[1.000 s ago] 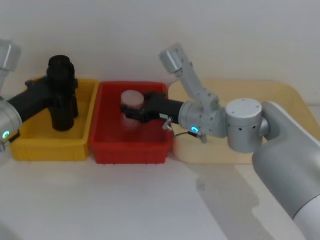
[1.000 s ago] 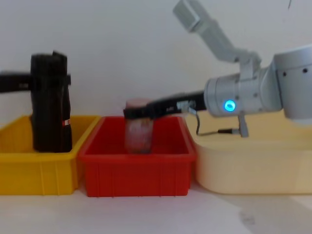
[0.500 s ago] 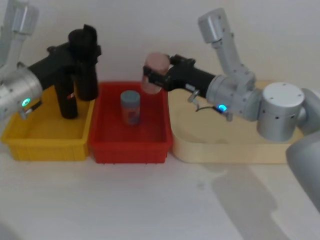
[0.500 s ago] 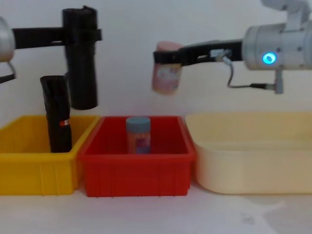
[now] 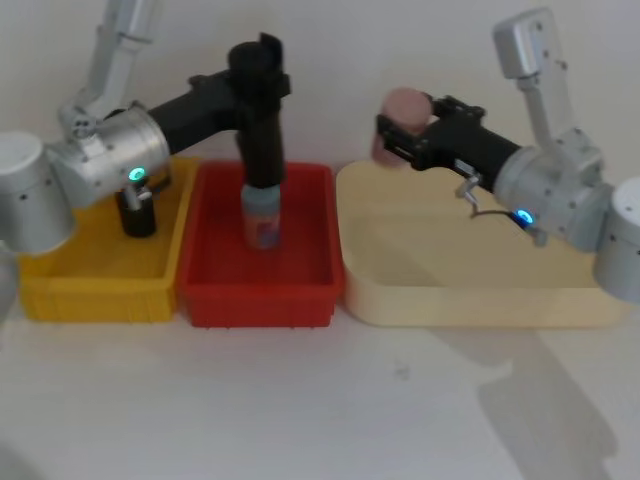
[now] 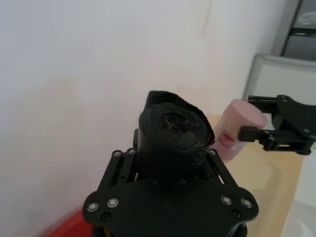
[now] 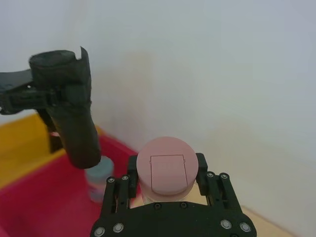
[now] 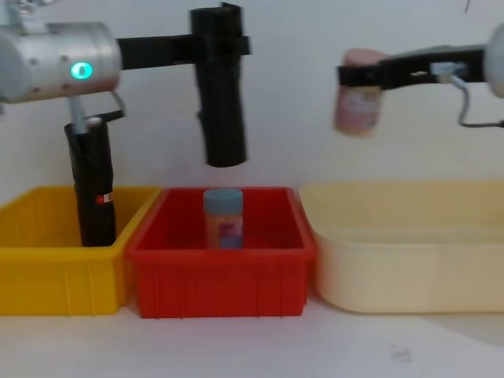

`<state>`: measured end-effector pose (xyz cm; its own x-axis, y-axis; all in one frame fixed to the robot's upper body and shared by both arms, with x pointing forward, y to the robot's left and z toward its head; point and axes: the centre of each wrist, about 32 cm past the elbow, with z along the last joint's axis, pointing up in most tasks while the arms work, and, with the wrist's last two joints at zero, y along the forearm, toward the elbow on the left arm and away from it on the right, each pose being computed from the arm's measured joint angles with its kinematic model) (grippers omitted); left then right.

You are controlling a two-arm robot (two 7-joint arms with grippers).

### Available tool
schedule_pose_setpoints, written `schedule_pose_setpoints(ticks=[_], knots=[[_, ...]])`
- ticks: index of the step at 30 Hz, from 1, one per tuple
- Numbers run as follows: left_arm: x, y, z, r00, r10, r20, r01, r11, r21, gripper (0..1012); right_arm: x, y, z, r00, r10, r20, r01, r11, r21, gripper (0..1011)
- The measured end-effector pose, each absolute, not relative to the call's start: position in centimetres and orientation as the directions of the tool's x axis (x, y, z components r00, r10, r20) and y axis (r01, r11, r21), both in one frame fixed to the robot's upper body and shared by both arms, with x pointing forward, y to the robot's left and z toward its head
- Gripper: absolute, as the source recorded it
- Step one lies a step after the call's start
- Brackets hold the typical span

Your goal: Pick up the garbage bag with the one hand and transfer it to the other hand.

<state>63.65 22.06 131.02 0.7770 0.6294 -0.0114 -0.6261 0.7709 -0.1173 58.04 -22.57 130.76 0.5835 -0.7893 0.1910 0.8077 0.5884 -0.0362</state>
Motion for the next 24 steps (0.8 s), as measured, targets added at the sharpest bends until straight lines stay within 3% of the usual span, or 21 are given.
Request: schedule_pose_setpoints(ticks=[16,24], knots=[[69.5,13.8,130.1,0.9,0.425,-0.095,-0.435,0.891,-0.131,429,55.6,-27.9,128.4,0.397,-0.897,0.193,0.917,0.378,-0.13,668],[70.5,11.3,130.2,0.924,0.368,-0.105,-0.379,0.917,-0.124,429,55.0,-30.2,126.7,0.31,-0.93,0.198,0.942,0.272,-0.199,901]])
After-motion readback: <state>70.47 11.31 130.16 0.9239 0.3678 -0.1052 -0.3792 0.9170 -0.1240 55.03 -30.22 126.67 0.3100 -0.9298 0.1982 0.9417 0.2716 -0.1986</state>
